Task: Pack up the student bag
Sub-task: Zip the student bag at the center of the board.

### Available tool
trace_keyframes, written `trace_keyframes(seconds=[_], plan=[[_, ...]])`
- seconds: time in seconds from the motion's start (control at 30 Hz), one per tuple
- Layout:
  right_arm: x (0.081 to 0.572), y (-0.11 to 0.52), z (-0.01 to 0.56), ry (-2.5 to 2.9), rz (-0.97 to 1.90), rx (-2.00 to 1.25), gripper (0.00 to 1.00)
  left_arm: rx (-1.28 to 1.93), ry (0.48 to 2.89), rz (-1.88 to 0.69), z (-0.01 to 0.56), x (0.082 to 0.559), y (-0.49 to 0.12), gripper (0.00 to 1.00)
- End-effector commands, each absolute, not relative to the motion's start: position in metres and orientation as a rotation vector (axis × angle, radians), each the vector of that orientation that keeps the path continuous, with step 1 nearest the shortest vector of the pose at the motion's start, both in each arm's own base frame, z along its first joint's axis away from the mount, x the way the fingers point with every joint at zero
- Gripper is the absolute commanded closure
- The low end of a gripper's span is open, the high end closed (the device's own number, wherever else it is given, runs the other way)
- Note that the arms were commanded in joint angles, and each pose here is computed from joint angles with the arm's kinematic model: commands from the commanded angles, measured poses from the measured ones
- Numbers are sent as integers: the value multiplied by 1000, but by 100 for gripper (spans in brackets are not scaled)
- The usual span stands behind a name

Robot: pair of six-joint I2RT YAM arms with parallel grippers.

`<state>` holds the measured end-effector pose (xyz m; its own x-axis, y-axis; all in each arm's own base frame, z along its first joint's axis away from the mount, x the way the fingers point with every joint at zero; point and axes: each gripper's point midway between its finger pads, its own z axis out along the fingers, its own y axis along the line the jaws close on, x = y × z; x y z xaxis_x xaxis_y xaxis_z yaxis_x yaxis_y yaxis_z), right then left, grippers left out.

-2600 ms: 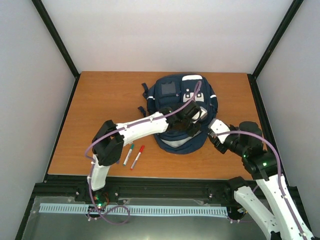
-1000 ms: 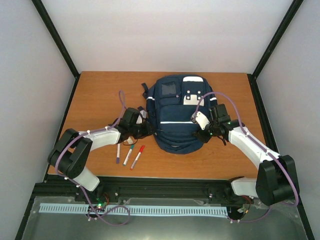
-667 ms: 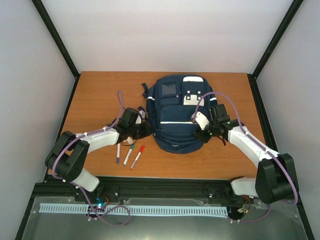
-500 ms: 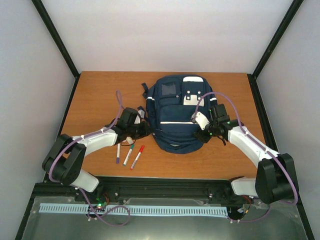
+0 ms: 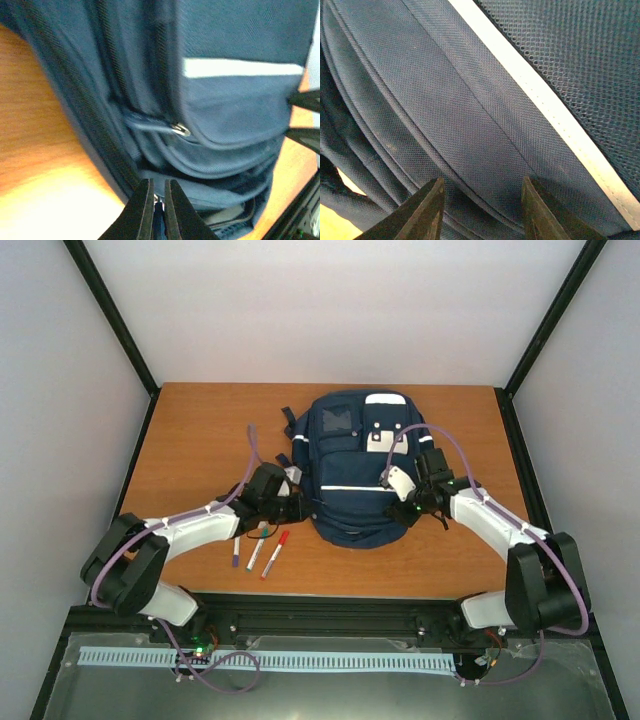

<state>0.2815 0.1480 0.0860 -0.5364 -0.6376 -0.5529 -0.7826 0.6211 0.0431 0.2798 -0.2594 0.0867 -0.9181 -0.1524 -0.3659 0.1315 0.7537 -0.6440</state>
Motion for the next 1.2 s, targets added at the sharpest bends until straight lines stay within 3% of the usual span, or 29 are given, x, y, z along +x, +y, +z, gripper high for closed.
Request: trace_keyframes(seconds=[0.0,0.9,1.17], plan=[[281,157,76,2382,413,-1140,57,198,2520,-1049,96,261,-293,99],[282,156,90,2368,403,-1092,60,621,2280,-1283,137,226,-415,99],[289,146,98,2358,358,-1041,60,725,2273,-1115,131,214,-434,99]])
